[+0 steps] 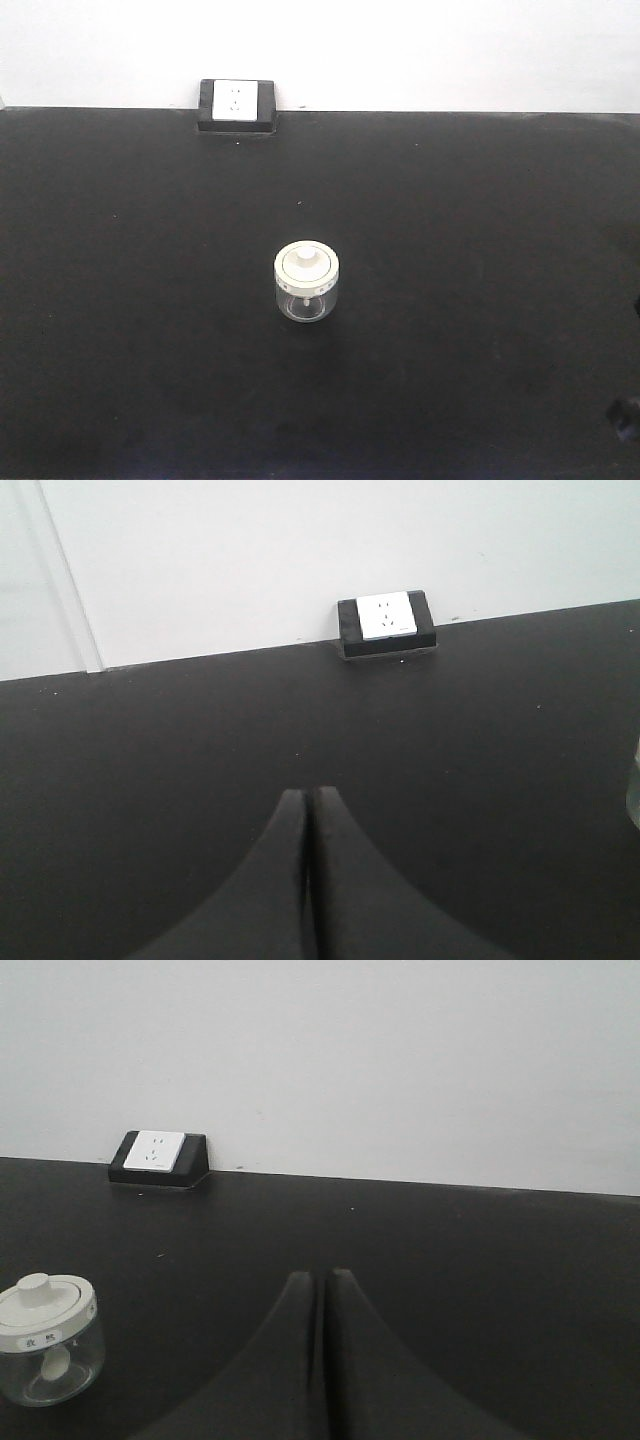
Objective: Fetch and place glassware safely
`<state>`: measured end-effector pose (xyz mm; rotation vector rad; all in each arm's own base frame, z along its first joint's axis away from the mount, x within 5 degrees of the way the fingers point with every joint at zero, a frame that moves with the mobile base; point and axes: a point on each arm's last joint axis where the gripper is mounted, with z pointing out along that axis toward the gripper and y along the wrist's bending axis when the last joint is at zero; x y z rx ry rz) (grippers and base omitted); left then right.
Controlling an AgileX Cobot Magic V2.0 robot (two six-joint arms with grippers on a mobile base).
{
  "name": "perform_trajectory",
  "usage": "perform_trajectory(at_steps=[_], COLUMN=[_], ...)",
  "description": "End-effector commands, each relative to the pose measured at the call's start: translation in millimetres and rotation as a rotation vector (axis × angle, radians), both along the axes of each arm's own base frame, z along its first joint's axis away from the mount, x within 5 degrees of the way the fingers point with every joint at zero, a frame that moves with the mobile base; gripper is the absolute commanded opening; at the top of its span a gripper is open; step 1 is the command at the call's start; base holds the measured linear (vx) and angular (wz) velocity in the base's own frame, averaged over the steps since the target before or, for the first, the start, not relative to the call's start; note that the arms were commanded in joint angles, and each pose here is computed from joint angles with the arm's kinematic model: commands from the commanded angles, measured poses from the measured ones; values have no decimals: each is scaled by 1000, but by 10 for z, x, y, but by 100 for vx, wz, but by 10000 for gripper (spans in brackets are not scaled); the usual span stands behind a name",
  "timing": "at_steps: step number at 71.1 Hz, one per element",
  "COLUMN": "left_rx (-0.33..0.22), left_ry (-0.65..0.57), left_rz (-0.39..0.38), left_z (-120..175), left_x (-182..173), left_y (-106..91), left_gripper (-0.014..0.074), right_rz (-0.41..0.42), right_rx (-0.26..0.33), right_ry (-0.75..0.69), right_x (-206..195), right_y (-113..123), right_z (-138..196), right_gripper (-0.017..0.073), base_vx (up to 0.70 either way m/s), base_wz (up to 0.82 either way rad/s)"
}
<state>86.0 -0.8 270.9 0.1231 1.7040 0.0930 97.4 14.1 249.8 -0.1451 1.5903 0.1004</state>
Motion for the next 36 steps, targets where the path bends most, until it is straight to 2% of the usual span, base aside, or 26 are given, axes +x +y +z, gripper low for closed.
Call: perform_trajectory(at_steps=[1,18,36], left_rx=[-13,-13,-13], left_ry=[-88,-88,-88], left_rz=[-7,-7,-7], left_z=[147,147,147], left_x=[12,12,12], left_y=[-8,-8,-8], left_gripper=[-7,-7,-7], right_rz=[4,-12,-12], right_rx=[-7,-8,-8], right_ry=[-70,-132,-138], right_x=[-91,-222,-230], right_y=[3,-12,-12], right_z=[37,11,16], right_gripper=[-6,-6,-6], base_vx=[0,0,0], base_wz=[0,0,0])
